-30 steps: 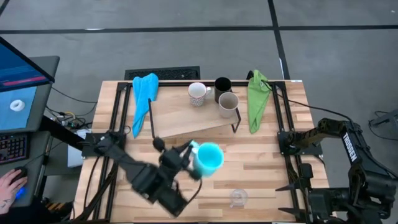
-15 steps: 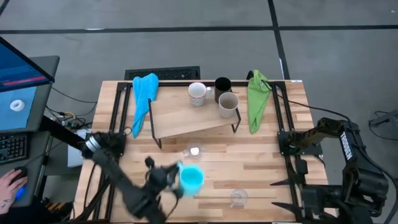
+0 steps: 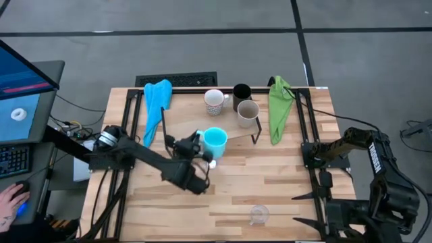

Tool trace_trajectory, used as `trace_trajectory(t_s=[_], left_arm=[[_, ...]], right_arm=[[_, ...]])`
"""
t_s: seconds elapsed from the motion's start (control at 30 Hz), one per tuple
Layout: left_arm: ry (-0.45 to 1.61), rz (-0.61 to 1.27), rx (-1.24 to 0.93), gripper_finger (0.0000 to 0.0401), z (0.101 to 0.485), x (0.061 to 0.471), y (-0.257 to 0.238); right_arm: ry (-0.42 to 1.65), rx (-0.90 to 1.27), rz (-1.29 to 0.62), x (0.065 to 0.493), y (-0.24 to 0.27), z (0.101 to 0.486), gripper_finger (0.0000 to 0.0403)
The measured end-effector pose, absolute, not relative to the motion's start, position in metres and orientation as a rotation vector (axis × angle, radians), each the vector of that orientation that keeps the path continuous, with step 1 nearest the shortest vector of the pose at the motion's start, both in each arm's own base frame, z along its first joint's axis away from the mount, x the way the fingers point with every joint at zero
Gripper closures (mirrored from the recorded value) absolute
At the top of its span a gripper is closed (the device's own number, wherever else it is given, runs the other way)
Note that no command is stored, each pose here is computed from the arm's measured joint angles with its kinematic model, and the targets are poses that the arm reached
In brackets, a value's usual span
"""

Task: Stack small to large cups/mugs on shelf
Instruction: Put the blue mug on the shelf

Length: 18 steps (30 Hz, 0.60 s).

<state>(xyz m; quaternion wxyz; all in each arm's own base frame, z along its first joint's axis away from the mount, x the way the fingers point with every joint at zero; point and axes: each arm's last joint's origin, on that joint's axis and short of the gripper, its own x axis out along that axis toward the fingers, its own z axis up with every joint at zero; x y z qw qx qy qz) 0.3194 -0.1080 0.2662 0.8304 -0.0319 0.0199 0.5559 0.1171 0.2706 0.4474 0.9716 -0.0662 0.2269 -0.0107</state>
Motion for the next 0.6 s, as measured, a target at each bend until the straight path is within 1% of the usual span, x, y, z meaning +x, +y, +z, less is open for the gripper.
trace_trajectory(t_s=[0.23, 0.4, 0.6], left_arm=[[0.013, 1.256, -0.007, 0.0401, 0.259, 0.336, -0.08], [-0.021, 1.294, -0.027, 0.0401, 0.244, 0.339, -0.066], [-0.103, 1.335, -0.13, 0.0401, 0.219, 0.346, -0.052]], right_arm=[[0.46, -0.114, -0.029, 0.117, 0.27, 0.447, 0.0149], [0.46, -0.092, -0.036, 0.117, 0.27, 0.447, 0.0149], [0.46, -0.09, -0.036, 0.117, 0.27, 0.447, 0.0149]])
